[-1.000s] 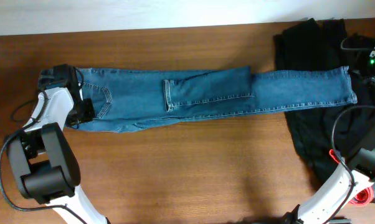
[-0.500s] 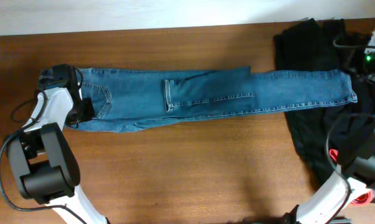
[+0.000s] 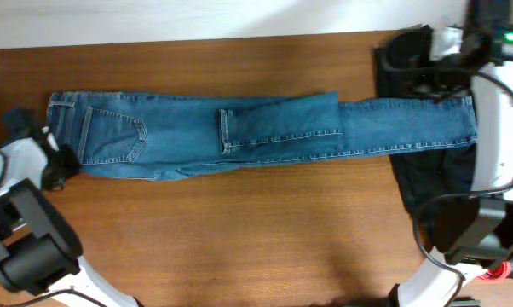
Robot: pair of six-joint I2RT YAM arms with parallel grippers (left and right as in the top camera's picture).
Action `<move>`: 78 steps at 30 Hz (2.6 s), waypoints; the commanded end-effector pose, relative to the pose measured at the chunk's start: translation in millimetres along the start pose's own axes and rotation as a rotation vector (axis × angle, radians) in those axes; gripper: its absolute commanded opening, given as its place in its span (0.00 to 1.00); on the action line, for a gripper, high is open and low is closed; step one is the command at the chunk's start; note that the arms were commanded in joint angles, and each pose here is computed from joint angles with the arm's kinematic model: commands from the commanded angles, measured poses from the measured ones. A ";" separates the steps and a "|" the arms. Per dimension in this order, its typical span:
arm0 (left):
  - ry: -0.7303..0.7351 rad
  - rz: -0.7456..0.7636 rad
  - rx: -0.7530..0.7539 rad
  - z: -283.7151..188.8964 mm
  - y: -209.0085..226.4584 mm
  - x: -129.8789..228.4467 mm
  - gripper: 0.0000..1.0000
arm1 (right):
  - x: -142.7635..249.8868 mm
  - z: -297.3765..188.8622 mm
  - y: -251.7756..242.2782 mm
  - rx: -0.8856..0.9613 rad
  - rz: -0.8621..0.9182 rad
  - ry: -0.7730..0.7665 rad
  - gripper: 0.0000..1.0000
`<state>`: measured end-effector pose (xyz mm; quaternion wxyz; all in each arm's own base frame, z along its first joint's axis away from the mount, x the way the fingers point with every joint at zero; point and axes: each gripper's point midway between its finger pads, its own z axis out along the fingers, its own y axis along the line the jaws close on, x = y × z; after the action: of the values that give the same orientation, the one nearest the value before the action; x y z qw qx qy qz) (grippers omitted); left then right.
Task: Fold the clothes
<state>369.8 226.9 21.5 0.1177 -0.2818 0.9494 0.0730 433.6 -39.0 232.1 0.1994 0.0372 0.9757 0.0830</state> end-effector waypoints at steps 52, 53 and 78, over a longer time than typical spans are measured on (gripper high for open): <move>0.037 0.114 0.213 51.6 -56.4 -8.8 0.08 | 22.6 10.7 75.5 -0.070 -0.168 0.092 0.49; 0.037 0.106 0.211 52.0 -52.7 -9.3 0.09 | 23.2 11.8 81.7 -0.076 -0.182 0.093 0.49; 0.073 0.090 0.385 43.7 -77.0 0.1 0.99 | 166.2 181.5 404.1 -0.267 -1.041 0.097 0.80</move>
<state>452.0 159.4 18.4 0.1966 -0.1842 0.9532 -0.1373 374.2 381.4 92.0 0.1555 -0.4407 0.8749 0.1275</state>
